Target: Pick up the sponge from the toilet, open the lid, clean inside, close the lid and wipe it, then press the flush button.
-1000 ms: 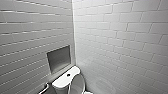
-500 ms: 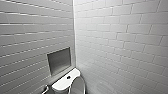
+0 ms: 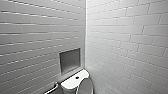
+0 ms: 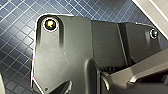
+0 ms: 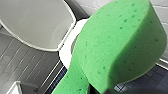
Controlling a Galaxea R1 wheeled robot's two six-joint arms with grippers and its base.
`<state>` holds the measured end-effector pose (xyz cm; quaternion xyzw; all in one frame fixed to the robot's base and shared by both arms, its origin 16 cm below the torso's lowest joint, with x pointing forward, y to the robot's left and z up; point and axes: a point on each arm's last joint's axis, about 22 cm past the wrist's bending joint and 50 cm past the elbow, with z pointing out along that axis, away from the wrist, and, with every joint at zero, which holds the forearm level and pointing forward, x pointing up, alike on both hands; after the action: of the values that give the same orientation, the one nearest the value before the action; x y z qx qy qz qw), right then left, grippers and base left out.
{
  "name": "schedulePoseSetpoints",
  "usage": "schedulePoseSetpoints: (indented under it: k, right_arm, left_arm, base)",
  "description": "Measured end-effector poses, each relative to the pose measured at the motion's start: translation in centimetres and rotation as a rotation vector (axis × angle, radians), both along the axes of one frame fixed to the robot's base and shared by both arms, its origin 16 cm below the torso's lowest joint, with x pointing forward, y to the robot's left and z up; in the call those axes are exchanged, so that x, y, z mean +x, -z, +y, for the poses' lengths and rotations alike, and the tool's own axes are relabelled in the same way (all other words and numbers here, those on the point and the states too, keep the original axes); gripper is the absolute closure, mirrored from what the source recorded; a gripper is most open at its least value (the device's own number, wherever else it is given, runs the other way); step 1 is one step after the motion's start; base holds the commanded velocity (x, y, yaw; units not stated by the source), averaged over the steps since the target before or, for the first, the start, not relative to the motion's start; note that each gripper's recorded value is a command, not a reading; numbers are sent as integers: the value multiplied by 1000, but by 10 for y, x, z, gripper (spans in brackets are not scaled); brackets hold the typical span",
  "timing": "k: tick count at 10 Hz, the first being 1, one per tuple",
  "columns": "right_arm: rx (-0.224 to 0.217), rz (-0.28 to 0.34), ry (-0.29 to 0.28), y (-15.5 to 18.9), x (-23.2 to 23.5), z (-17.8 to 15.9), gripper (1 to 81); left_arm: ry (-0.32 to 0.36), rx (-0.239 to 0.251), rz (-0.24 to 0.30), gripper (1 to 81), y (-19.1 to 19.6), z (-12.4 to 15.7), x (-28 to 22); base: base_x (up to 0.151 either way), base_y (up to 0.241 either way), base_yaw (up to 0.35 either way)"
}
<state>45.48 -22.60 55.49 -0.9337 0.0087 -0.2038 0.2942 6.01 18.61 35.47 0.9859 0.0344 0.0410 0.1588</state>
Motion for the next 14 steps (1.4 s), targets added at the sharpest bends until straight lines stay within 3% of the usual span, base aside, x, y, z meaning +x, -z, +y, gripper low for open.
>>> schedulePoseSetpoints:
  k: [3,8,10,14]
  right_arm:
    - [6,47,0,34,12,5,811]
    - [52,31,-12,52,84,43,811]
    - [51,36,-25,56,104,55,811]
    - [18,40,-38,64,130,77,811]
  left_arm:
    - [-6,0,55,10,17,0,-12]
    - [-9,-1,133,10,36,-2,-27]
    - [-8,-2,169,10,34,-3,-43]
    - [-9,-7,168,10,34,-7,-42]
  base:
    - [0,0,0]
    - [0,0,0]
    - [0,0,0]
    - [0,0,0]
